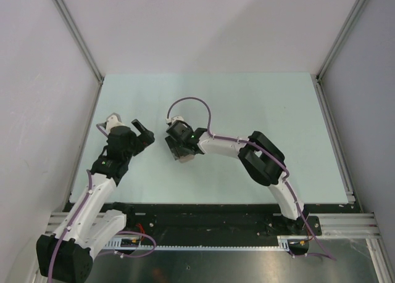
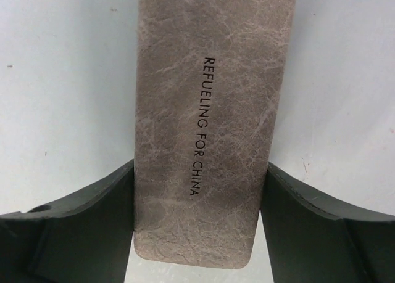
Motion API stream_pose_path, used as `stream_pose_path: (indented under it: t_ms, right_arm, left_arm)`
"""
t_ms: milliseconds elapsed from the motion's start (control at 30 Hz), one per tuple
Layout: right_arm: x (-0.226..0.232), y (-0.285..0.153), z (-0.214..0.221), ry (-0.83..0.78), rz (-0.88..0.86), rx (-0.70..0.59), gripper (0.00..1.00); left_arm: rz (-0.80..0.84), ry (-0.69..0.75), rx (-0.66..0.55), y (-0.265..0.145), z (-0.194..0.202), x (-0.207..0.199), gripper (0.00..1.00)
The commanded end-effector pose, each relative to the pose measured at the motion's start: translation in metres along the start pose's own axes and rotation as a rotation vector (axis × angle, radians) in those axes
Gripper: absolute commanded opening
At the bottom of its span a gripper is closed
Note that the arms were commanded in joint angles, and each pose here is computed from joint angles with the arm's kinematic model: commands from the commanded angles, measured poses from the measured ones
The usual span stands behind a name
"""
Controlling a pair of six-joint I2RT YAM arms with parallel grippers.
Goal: Organize the sunglasses
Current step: Move the case with the sunglasses to the center of the board.
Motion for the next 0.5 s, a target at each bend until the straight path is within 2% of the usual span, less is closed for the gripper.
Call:
stream_pose_path:
  t_ms: [0,200,267,467]
  right_arm:
    - [-0.014,0.002,-0.006,0.077,0.073,0.003,0.67]
    - [-0.059,-0.011,-0.007,0.267,0.23,-0.053,0.54]
    - [-0.077,-0.012,0.007,0.319,0.274,-0.046,0.5]
    - [-0.121,-0.026,0.023,0.366,0.379,-0.03,0.5]
  left_arm:
    - [0.027,0.006,-0.044,-0.005,-0.017,-0.01,1.0]
    - [0.029,0.006,-0.034,-0.004,-0.015,-0.011,1.0]
    - [0.032,0.009,-0.032,-0.004,-0.015,-0.012,1.0]
    - [0.036,0.011,-0.017,-0.002,-0.013,-0.013,1.0]
Point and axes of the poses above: each gripper's point midway between its finger pads, its own y axis out along the fingers, its own x axis along the line the jaws close on, z = x × y, the point moved 5 cm from there along -y, back along the fingers, and after that the axes turned 2 degrees about y, right-handed, at the moved point
